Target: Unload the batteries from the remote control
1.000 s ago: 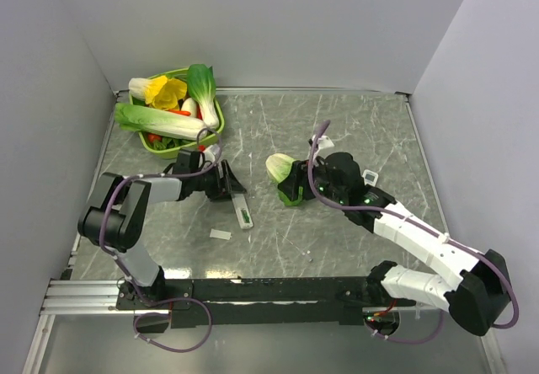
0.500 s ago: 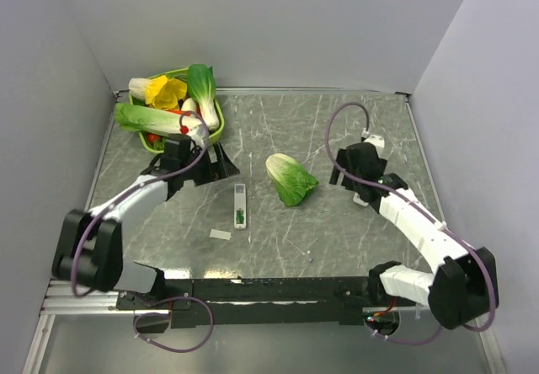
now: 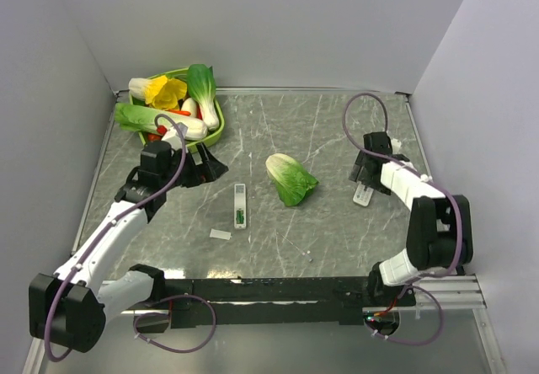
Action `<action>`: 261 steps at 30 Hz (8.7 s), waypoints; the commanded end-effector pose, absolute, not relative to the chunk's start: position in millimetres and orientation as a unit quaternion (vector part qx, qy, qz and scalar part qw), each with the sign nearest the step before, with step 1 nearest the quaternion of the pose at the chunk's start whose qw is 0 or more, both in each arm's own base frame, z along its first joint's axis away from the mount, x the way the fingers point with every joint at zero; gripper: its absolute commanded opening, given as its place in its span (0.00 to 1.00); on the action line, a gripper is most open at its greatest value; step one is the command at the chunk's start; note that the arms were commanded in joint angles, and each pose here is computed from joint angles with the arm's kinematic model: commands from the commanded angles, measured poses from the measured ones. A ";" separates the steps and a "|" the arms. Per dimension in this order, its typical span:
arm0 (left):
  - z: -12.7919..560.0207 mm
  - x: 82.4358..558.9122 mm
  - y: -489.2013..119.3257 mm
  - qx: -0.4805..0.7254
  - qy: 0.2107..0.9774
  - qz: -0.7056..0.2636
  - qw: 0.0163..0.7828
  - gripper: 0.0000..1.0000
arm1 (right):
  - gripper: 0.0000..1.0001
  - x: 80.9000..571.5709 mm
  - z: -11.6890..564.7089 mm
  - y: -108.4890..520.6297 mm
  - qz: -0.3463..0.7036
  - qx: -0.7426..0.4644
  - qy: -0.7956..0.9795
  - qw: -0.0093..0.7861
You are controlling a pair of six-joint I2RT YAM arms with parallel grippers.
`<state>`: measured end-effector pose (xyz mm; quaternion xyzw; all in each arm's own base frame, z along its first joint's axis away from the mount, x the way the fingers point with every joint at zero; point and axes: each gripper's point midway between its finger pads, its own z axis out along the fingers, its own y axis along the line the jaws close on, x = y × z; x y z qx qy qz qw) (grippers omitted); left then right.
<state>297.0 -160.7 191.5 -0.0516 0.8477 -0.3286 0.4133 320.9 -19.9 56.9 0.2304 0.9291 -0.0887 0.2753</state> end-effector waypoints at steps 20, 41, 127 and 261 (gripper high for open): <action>191.7 288.9 -151.8 -0.059 0.854 -0.314 0.411 0.98 | 0.38 326.7 36.6 -11.5 -0.017 0.218 0.949 0.227; 302.9 239.4 -242.8 0.126 0.678 -0.596 0.412 0.97 | 0.18 197.3 252.1 268.7 0.552 -0.287 0.712 0.324; 179.0 303.6 -132.9 -0.143 0.864 -0.319 0.364 0.84 | 0.70 214.5 20.1 276.8 0.024 -0.289 0.918 0.269; 236.1 178.5 -253.9 0.284 0.759 -0.523 0.263 0.58 | 0.00 147.5 184.9 297.0 0.516 -0.520 0.656 0.180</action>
